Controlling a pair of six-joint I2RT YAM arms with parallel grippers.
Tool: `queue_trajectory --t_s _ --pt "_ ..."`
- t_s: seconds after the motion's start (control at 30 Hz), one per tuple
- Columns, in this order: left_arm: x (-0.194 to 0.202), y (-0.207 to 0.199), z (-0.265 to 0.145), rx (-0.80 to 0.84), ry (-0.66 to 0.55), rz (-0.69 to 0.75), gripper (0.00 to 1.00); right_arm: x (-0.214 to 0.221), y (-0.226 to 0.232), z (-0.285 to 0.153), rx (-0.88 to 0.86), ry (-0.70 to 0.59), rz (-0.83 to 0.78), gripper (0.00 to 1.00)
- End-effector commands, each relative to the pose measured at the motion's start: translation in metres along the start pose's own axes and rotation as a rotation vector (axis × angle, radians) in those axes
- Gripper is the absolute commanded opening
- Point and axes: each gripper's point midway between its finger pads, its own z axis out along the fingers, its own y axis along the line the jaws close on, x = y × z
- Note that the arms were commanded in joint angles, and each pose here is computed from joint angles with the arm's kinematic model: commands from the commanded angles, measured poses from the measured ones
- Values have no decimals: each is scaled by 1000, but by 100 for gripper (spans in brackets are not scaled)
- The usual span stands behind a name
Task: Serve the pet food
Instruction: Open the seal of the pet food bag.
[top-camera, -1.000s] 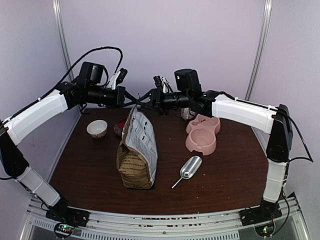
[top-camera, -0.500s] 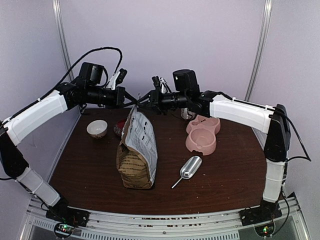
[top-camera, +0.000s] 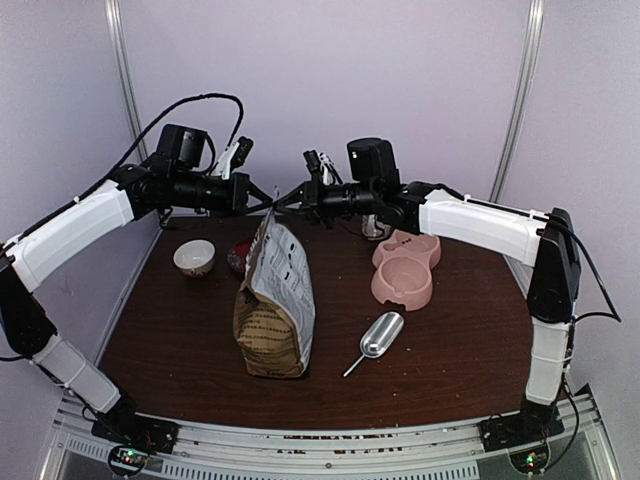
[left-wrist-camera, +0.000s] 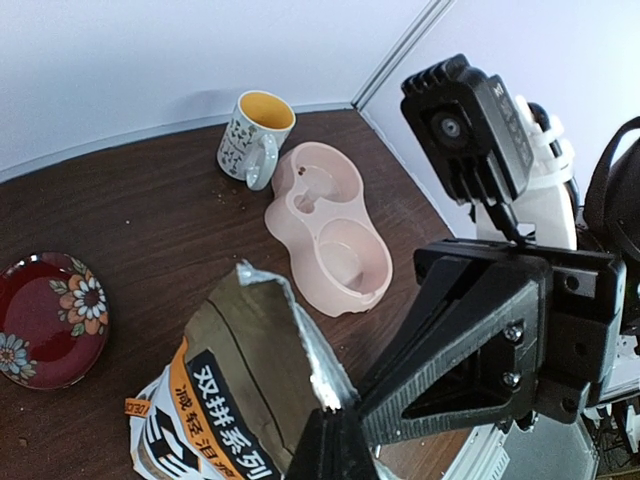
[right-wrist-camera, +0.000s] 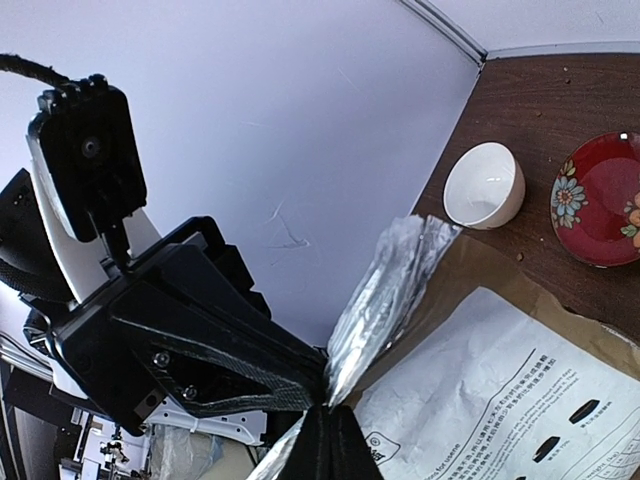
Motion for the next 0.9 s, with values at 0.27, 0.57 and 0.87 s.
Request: queue_trajectory --t_s 0.27,0.57,0.87 --pt "11 1 -9 -31 43 0 32 3 -2 0 3 16 -104 0" --pt "8 -7 -8 8 46 4 44 7 0 1 -24 24 -137 0" --pt "3 -16 -2 68 47 -10 52 10 5 3 -52 30 -176 0"
